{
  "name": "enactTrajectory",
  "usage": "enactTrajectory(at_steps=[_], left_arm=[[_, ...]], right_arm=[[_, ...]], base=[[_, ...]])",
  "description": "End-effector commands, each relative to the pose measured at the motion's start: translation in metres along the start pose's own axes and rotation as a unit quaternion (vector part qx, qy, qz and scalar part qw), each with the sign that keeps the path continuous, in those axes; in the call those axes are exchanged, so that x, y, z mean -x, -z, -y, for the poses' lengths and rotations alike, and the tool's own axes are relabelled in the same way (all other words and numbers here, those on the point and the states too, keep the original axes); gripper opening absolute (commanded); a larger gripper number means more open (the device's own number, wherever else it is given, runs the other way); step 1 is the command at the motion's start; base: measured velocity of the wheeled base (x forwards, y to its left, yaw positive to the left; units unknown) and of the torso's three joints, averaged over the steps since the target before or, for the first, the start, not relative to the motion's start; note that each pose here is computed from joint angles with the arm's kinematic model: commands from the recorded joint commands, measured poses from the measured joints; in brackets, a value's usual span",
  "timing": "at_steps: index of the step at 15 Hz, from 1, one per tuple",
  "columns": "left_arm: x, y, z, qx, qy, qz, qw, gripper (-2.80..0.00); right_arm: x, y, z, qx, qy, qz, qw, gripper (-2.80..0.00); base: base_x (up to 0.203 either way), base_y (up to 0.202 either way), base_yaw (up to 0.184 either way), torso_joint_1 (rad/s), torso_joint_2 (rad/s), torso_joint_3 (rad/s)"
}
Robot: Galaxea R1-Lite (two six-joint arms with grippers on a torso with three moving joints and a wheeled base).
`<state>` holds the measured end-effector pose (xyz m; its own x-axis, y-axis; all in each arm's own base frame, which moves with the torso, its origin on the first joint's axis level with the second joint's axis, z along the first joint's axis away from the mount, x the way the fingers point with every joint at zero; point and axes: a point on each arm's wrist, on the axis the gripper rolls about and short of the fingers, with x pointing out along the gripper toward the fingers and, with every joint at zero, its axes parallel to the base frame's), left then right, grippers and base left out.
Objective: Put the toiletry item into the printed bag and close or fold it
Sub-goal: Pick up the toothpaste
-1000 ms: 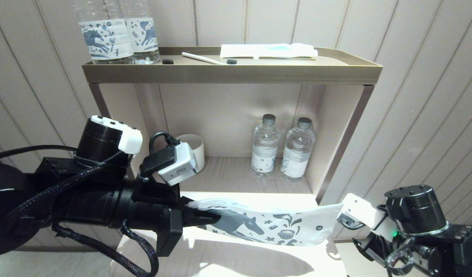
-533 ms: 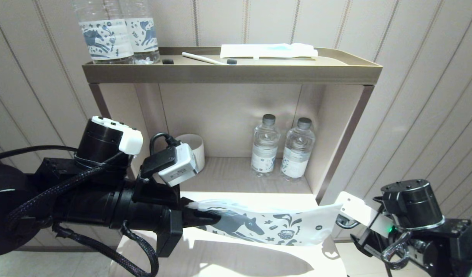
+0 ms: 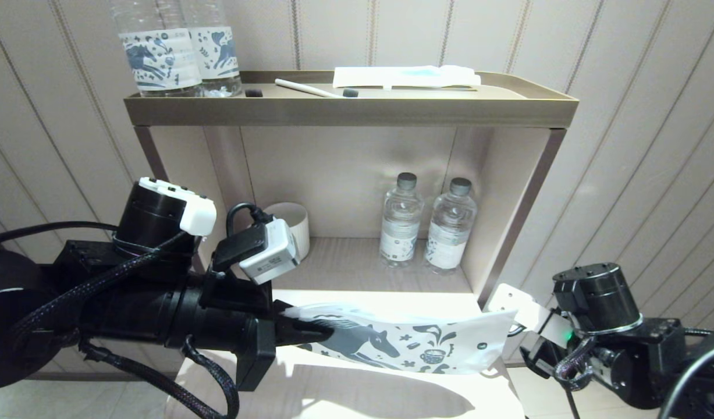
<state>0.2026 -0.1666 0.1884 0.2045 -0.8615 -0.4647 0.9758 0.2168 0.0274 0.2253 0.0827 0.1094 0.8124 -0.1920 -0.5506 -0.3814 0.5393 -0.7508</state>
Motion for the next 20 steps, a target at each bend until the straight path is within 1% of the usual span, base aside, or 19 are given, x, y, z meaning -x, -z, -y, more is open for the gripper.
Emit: enactTrajectory(at_steps=[1,4,8,12,16,20], left_arm=[[0.000,0.001,0.000,-0.003,0.000,0.003,1.0000,-2.80],[-0.001,0.001,0.000,-0.013,-0.005,0.017,0.9998,-2.80],[-0.002,0.002,0.000,-0.014,-0.005,0.017,0.9998,-2.80],[-0.002,0.003,-0.001,-0.014,-0.005,0.015,0.9998,-2.80],[-0.004,0.004,-0.001,-0.012,-0.003,0.013,0.9998,-2.80],[-0.008,0.006,-0.003,-0.008,-0.001,0.007,0.9999,-2.80]], right_arm=[[-0.002,-0.003,-0.004,0.015,0.001,-0.005,1.000,0.00],[-0.004,-0.008,-0.006,0.035,0.003,-0.005,0.999,0.00],[-0.011,-0.011,-0.010,0.053,0.005,-0.017,0.998,0.00],[-0.019,-0.020,-0.008,0.057,0.007,-0.016,0.998,0.00],[-0.029,-0.022,-0.012,0.061,0.001,-0.024,0.998,0.00],[-0.038,-0.032,-0.007,0.055,0.008,-0.021,0.998,0.00]], base=[[0.000,0.000,0.000,0.000,0.00,0.000],[0.000,0.000,0.000,0.000,0.00,0.000],[0.000,0.000,0.000,0.000,0.00,0.000],[0.000,0.000,0.000,0.000,0.00,0.000],[0.000,0.000,0.000,0.000,0.00,0.000],[0.000,0.000,0.000,0.000,0.00,0.000]])
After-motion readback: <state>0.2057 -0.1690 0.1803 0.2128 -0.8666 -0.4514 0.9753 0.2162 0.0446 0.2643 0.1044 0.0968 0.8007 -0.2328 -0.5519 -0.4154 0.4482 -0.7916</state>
